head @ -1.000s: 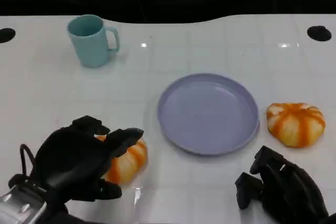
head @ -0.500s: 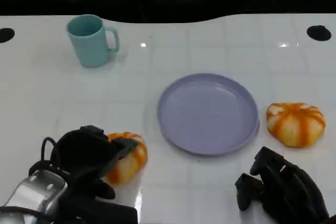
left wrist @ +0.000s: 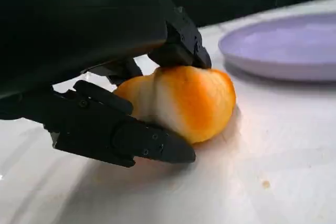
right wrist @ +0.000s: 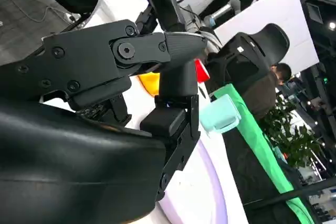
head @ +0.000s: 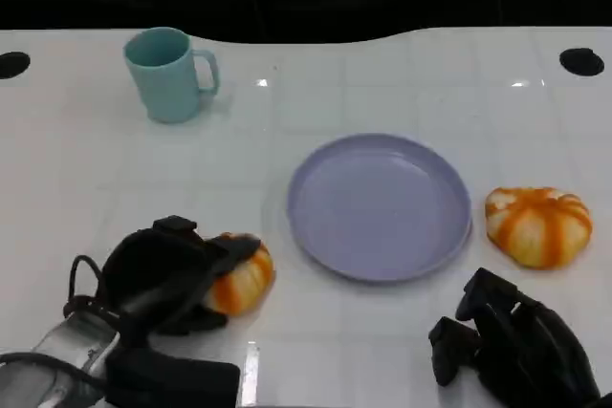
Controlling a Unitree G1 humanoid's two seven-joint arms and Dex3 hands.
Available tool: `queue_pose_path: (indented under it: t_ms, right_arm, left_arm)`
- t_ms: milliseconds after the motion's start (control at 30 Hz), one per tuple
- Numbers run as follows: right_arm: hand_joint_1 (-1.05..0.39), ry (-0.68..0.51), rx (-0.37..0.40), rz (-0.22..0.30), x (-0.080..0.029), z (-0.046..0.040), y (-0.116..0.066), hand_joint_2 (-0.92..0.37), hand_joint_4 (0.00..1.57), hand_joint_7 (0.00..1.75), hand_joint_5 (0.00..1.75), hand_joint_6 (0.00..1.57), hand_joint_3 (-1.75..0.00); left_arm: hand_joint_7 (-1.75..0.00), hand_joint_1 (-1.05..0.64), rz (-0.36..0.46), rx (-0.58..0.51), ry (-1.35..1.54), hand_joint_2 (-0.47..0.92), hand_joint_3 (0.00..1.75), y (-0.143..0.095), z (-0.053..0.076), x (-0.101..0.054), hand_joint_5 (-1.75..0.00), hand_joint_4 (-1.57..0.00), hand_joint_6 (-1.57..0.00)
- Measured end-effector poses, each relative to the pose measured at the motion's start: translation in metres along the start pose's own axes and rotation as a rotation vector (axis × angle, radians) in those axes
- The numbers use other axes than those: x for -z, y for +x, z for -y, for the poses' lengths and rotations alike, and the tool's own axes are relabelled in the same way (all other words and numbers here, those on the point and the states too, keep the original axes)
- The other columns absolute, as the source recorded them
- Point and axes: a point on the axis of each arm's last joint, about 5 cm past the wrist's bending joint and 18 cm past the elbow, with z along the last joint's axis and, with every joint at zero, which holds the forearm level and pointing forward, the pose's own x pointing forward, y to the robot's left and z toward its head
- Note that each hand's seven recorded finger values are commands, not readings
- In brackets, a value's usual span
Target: Grasp the bread from the table and place it into the plate.
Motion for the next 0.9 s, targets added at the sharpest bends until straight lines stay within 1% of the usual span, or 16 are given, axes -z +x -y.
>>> queue_pose_path:
  t_ms: [33,67,100,133,267,400,567,633,700,767,800,900]
  right_arm:
    - [-0.55,0.000,0.000,-0.001,0.000,0.0000,0.000,-0.92,0.75,1.45,1.73,0.68,-0.23]
    - [-0.55,0.001,0.000,-0.001,0.000,-0.0001,0.000,-0.92,0.75,1.45,1.73,0.68,-0.23]
    - [-0.55,0.001,0.000,-0.001,0.000,-0.0001,0.000,-0.92,0.75,1.45,1.73,0.68,-0.23]
    - [-0.55,0.000,0.001,-0.001,0.000,0.0000,0.000,-0.92,0.75,1.46,1.73,0.68,-0.24]
    - [-0.55,0.003,0.000,-0.004,0.000,0.0000,0.000,-0.92,0.75,1.45,1.73,0.67,-0.24]
    - [-0.56,0.004,0.001,-0.005,0.000,0.0000,0.000,-0.92,0.76,1.45,1.72,0.68,-0.23]
    - [-0.56,0.007,0.005,-0.006,0.001,0.0006,-0.001,-0.92,0.76,1.43,1.71,0.68,-0.22]
    - [-0.56,0.007,0.005,-0.005,0.000,0.0007,-0.001,-0.92,0.77,1.43,1.71,0.68,-0.22]
    - [-0.56,0.007,0.004,-0.004,0.000,0.0007,0.000,-0.92,0.77,1.43,1.71,0.69,-0.22]
    - [-0.57,0.007,0.004,-0.003,0.000,0.0007,0.000,-0.92,0.78,1.43,1.71,0.70,-0.22]
    - [-0.57,0.007,0.004,-0.003,0.000,0.0008,0.000,-0.92,0.78,1.43,1.71,0.70,-0.22]
    - [-0.56,0.007,0.004,-0.003,0.000,0.0008,0.000,-0.92,0.78,1.43,1.70,0.70,-0.22]
  left_arm:
    - [-1.49,-0.26,0.009,-0.024,-0.002,0.71,0.91,0.001,0.002,0.001,-1.73,-0.83,-0.80]
    - [-1.62,-0.25,0.016,-0.047,-0.003,0.68,0.96,0.001,0.003,0.002,-1.74,-0.84,-0.75]
    - [-1.69,-0.24,0.021,-0.066,-0.005,0.64,1.02,0.001,0.005,0.003,-1.74,-0.85,-0.72]
    - [-1.72,-0.23,0.027,-0.085,-0.007,0.63,1.05,0.000,0.007,0.004,-1.74,-0.86,-0.71]
    - [-1.74,-0.23,0.044,-0.133,-0.010,0.61,1.09,-0.002,0.014,0.006,-1.75,-0.85,-0.69]
    - [-1.75,-0.22,0.055,-0.152,-0.010,0.60,1.12,-0.002,0.018,0.008,-1.75,-0.85,-0.70]
    - [-1.75,-0.22,0.049,-0.210,-0.050,0.54,1.25,-0.004,0.020,0.008,-1.75,-0.86,-0.69]
    - [-1.75,-0.21,0.037,-0.250,-0.079,0.47,1.34,-0.002,0.018,0.005,-1.75,-0.86,-0.70]
    - [-1.75,-0.20,0.015,-0.311,-0.130,0.45,1.37,0.001,0.014,0.001,-1.75,-0.87,-0.70]
    - [-1.75,-0.19,-0.012,-0.381,-0.206,0.45,1.37,0.006,0.009,-0.004,-1.75,-0.88,-0.69]
    - [-1.75,-0.19,-0.017,-0.409,-0.237,0.44,1.34,0.009,0.006,-0.007,-1.75,-0.86,-0.68]
    - [-1.74,-0.19,-0.013,-0.460,-0.294,0.42,1.29,0.018,-0.005,-0.014,-1.75,-0.85,-0.66]
